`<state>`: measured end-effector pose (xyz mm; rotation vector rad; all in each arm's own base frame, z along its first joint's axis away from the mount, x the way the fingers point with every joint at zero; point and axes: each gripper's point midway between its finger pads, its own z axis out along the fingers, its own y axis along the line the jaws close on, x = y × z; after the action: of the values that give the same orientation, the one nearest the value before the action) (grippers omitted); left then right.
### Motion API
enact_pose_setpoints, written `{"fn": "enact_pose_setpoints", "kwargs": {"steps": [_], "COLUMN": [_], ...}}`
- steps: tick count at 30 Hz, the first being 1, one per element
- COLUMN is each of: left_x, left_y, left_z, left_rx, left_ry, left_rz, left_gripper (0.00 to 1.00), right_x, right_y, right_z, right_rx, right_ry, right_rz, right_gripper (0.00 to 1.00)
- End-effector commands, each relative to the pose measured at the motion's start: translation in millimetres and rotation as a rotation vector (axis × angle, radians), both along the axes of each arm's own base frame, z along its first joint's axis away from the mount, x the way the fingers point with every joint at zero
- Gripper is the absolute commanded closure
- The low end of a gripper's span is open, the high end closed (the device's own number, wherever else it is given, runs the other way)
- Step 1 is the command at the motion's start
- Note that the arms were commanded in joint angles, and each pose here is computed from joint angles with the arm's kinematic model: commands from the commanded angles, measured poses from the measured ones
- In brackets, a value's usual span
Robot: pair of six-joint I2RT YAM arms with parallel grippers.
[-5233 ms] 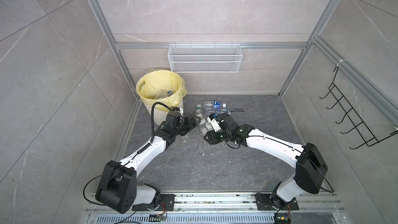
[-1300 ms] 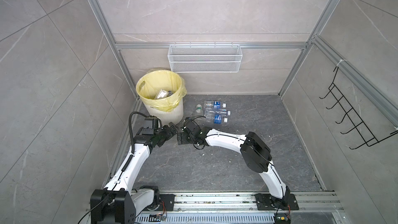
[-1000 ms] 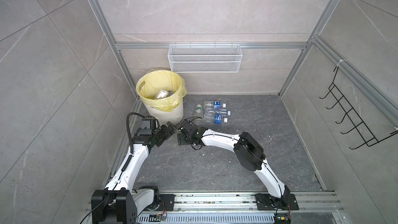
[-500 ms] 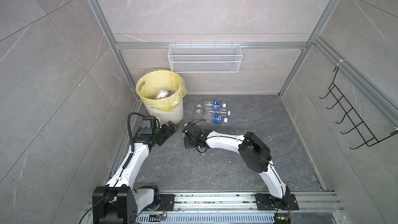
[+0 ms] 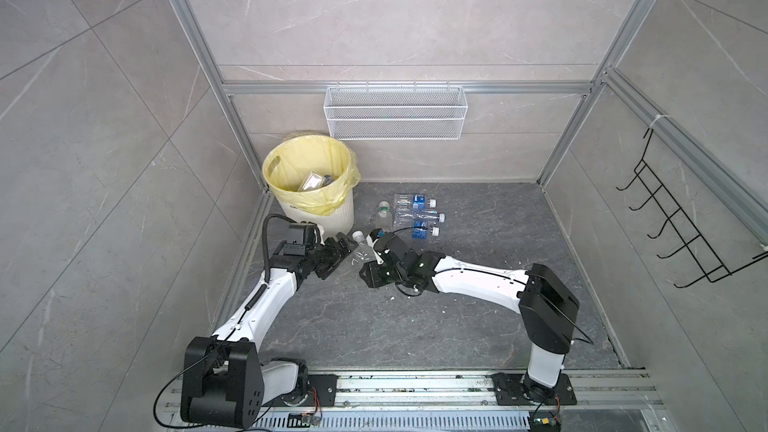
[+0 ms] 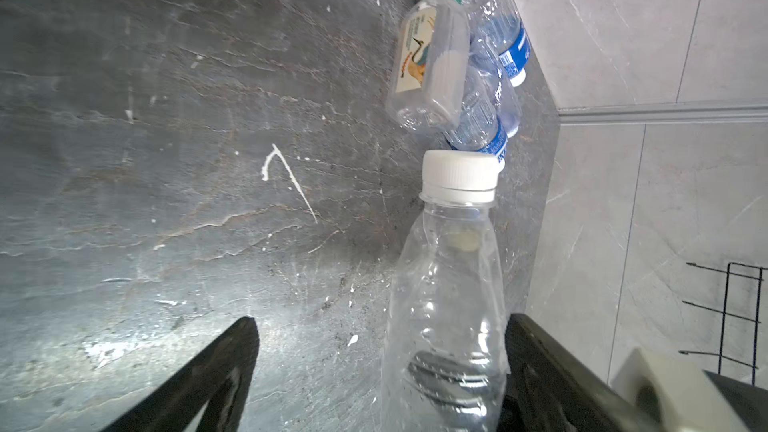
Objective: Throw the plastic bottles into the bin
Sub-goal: 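Lift the plain bottle upright with the right gripper and close the left on its cap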
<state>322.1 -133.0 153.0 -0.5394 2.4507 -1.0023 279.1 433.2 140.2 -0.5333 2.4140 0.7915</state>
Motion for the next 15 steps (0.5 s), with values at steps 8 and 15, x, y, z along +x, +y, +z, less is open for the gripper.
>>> {"fn": "enact_pose_setpoints", "kwargs": {"steps": [8,15], "left_x": [13.9,13.0], "left_y": [-18.8,-28.8], "left_z": [33.1,30.9], "left_rx": [-0.055,-0.049], "left_ry": [-0.089,-0.085], "left_rz": [-0.015,-0.032], "left_gripper": [0.19,0.33], "right_x": [-13.6,-14.4], "right_y": [7.7,9.8], "right_z": [36.9,42.1], "right_rx": [0.107,0.124], "right_ry": [-0.042,-0.047], "right_rz": [0.091,0.099], "right_gripper": [0.5,0.5]}}
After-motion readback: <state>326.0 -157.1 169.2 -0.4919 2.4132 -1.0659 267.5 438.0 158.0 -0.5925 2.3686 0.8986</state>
